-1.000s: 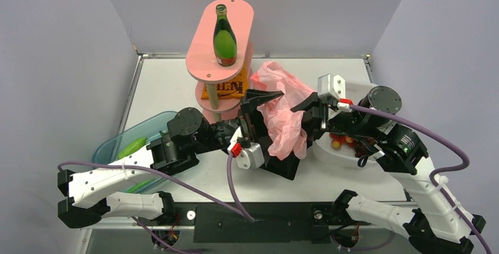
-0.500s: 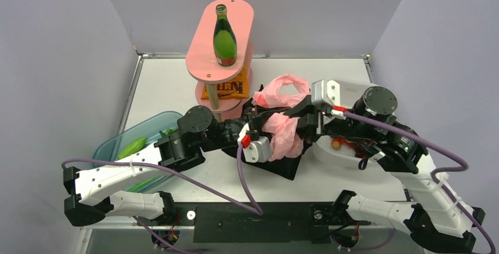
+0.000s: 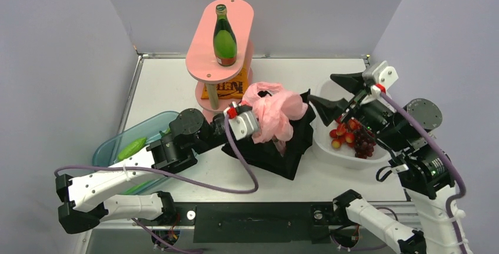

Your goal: Untie the knot of the grocery bags and take out the mixed food

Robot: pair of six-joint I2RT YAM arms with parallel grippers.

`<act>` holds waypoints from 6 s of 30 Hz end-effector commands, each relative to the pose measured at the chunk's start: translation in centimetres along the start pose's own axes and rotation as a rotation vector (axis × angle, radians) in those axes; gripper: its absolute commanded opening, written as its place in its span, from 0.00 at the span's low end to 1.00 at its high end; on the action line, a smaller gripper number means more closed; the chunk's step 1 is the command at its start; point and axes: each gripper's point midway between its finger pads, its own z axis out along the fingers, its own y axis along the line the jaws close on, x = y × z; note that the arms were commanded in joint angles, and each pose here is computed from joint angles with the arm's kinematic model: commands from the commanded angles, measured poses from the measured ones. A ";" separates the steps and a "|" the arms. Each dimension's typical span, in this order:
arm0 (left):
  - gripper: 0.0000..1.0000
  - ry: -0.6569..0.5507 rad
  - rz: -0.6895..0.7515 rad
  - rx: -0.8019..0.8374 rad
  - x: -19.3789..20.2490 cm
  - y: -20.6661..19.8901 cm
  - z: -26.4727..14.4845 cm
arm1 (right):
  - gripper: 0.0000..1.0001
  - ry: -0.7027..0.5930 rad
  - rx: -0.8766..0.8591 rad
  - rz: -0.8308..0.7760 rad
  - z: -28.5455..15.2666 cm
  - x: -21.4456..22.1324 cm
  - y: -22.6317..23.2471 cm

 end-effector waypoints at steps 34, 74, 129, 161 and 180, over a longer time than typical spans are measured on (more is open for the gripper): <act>0.00 -0.095 0.024 0.217 1.3 -4.1 -6.6 | 0.61 0.754 -0.521 -0.493 7.9 22.1 -3.0; 0.02 1.220 -0.288 -0.155 31.3 -5.3 -3.6 | 0.00 0.463 -0.331 0.229 8.9 13.7 -1.3; 0.69 0.409 -0.180 0.051 14.3 -1.2 3.3 | 0.00 0.483 -0.218 0.284 11.4 17.1 -5.1; 0.95 0.337 -0.297 -0.419 1.8 10.8 -11.7 | 0.70 0.291 0.478 0.421 13.4 18.9 -24.9; 0.95 0.878 -0.738 -0.850 10.3 14.5 -24.6 | 0.87 0.231 0.491 0.319 1.5 9.9 -14.8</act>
